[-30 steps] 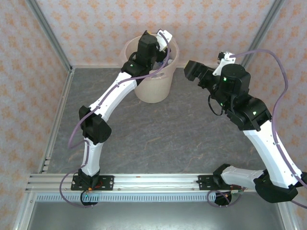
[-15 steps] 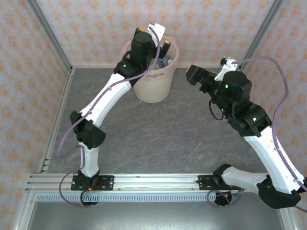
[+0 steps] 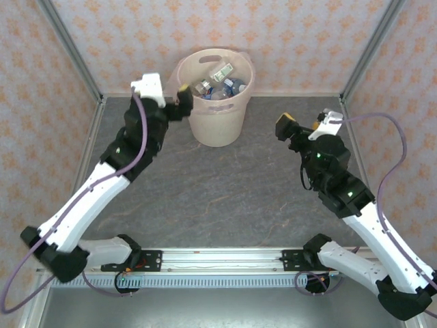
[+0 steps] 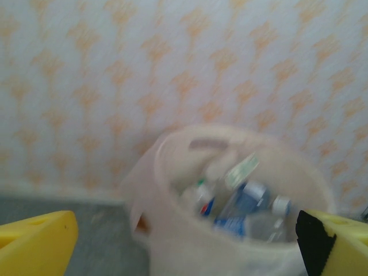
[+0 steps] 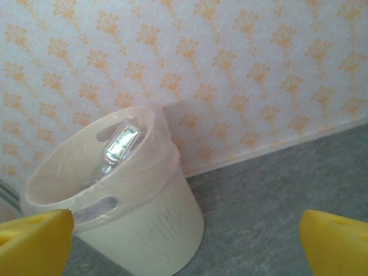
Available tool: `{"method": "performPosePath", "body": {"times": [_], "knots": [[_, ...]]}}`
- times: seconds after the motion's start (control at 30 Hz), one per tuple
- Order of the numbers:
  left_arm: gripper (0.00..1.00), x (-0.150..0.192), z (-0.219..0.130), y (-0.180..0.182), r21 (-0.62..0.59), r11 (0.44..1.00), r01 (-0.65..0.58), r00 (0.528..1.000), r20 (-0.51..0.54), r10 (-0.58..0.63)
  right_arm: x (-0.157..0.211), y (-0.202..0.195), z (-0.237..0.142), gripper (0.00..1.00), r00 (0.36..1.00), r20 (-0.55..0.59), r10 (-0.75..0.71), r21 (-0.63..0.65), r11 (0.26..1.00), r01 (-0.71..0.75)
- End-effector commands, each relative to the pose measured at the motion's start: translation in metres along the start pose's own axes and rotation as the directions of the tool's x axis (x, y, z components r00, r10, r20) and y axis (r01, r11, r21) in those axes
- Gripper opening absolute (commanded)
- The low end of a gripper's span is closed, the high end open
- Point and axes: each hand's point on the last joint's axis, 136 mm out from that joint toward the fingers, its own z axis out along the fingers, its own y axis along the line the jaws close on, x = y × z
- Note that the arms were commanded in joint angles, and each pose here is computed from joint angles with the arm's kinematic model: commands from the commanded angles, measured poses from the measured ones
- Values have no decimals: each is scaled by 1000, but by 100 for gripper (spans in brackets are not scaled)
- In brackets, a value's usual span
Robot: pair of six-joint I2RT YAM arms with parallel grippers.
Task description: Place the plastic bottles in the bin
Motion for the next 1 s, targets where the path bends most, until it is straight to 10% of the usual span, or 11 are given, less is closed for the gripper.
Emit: {"method": "performPosePath", "body": {"times": [0.0,0.4,0.67,0.97], "knots": [[99,36,-16,45,-141,985,102,995,-2,-103,5,-14,3,100,996,75,-40,47,998,37],[99,176,-36,184,-521,854,5,987,-137,-89,105,-136,26,100,980,100,-170,406,906,116],[99,213,-3,208,-603,793,-81,982,-183,-38,153,-198,43,100,974,39,-222,497,850,174],[100,209,37,205,-532,846,-37,998,-56,8,167,-220,79,100,967,24,-255,456,863,217]]}}
